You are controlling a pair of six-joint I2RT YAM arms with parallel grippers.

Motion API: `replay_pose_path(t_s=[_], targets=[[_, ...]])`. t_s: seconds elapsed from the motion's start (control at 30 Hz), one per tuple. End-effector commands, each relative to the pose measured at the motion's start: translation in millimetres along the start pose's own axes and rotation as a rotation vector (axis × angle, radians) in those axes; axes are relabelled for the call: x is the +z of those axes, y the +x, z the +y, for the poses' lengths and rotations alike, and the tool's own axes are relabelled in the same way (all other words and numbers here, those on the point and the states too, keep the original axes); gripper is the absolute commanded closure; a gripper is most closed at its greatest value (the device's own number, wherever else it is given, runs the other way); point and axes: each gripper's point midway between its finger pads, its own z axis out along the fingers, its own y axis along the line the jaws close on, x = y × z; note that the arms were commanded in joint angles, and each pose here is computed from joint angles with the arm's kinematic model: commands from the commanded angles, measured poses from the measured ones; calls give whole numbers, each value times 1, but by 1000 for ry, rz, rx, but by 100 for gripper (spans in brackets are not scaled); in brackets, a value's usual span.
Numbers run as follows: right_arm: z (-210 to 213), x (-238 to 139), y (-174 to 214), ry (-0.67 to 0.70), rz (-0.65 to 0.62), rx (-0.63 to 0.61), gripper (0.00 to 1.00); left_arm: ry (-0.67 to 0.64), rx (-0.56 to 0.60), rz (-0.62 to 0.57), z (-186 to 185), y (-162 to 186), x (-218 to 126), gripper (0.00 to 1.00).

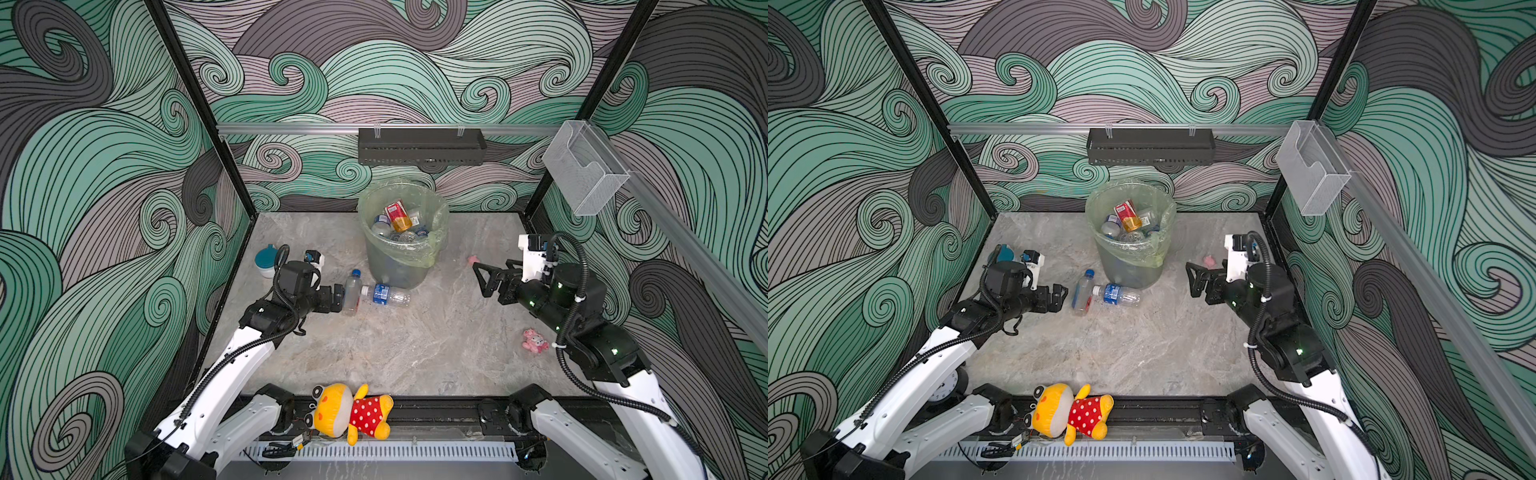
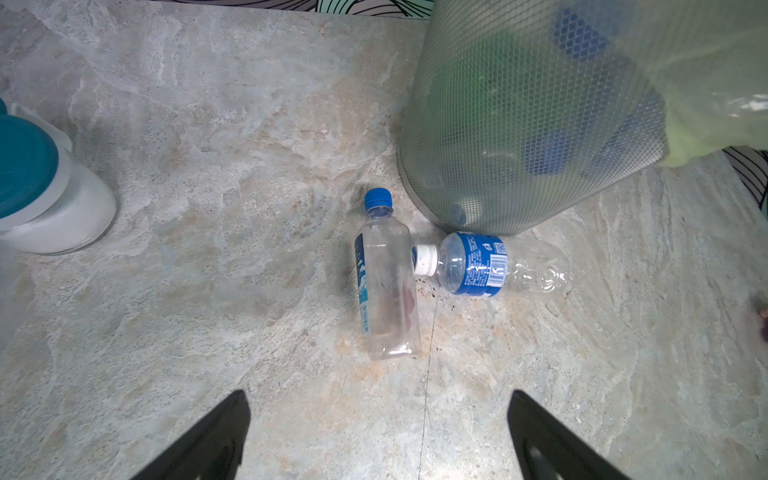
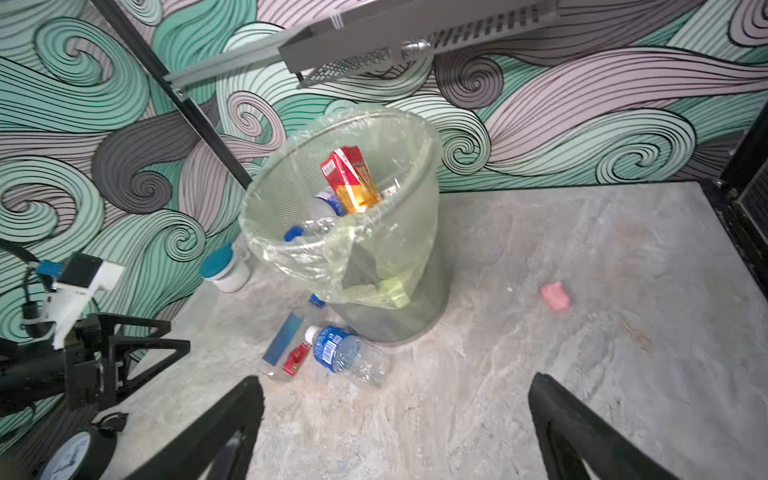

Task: Throw the plastic bottles in the bin
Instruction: 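Withdraw the right gripper while the left gripper grasps the upright blue-capped bottle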

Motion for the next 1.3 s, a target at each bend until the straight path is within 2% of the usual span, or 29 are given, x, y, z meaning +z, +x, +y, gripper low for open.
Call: replay_pose_path(t_s=[0.0, 0.37, 0.63, 1.07, 1.27], targets=[[-14, -12, 1, 62, -42, 27, 0, 26, -27, -25, -5, -11, 7, 2], [-15, 2, 39, 41, 60, 104, 0, -11, 0, 81, 0, 0, 47, 2], [-13, 18, 53, 12, 88, 150, 0, -18, 23, 212, -3, 5, 73, 4], [-18, 21, 70, 23, 115, 152, 0, 18, 17, 370, -12, 24, 127, 13], [-20, 23, 77, 34, 128, 165, 0, 17, 25, 444, -11, 37, 142, 28]])
